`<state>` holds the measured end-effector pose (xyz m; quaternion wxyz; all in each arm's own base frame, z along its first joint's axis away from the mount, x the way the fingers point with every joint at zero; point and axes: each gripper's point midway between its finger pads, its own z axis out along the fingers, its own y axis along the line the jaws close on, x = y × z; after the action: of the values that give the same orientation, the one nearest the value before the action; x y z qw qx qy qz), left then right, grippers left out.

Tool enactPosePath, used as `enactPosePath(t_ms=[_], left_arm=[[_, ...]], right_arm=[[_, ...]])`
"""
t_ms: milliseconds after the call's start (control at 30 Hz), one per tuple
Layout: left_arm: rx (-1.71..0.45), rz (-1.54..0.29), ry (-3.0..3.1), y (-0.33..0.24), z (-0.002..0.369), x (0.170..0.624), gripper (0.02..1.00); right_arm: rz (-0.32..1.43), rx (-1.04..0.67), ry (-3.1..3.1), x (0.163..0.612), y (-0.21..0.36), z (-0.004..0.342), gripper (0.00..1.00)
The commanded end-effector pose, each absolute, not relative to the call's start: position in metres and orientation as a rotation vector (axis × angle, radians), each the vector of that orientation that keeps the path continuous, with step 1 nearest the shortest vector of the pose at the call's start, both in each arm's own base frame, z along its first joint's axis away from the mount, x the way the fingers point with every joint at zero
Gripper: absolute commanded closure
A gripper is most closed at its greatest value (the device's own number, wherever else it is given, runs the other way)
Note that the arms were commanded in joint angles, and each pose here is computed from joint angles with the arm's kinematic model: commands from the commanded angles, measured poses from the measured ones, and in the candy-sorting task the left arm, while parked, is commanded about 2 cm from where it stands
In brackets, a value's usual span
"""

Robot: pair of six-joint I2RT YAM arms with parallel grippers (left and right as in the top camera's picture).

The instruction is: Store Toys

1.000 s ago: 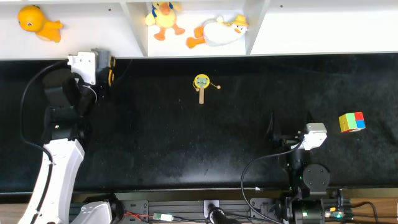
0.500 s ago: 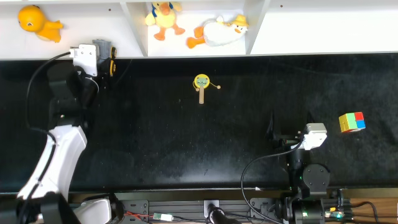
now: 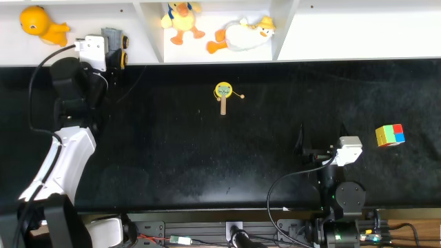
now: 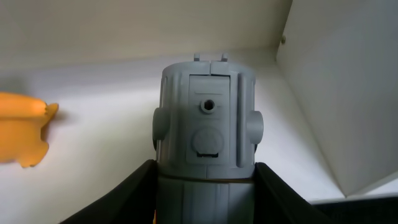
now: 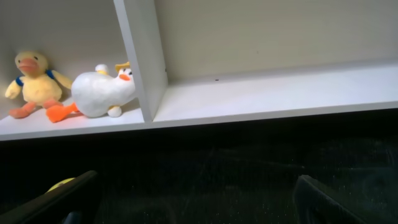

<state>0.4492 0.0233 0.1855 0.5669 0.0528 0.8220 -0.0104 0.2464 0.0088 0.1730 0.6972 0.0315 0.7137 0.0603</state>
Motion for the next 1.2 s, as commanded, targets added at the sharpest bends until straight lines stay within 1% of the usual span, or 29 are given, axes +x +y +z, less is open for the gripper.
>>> enactPosePath(t_ms=[33, 733, 1000, 1200], left_arm=[[0.12, -0.047, 1.885, 0.021, 0.199, 0.46, 0.827], [0.123, -0.04, 1.845, 0.024, 0.192, 0.491, 0.818], [0.123, -0.038, 1.845, 0.025, 0.189, 0.494, 0.818], [0.124, -0.039, 1.848, 0.025, 0.188, 0.494, 0.792]], right_arm=[[0.139, 0.078, 1.586, 0.246, 0.008, 0.172, 0.005], [0.139, 0.077, 1.586, 0.246, 0.008, 0.172, 0.005], [0.139, 0.078, 1.586, 0.246, 0.008, 0.172, 0.007], [0.139, 0.078, 1.586, 0.246, 0.008, 0.172, 0.007]])
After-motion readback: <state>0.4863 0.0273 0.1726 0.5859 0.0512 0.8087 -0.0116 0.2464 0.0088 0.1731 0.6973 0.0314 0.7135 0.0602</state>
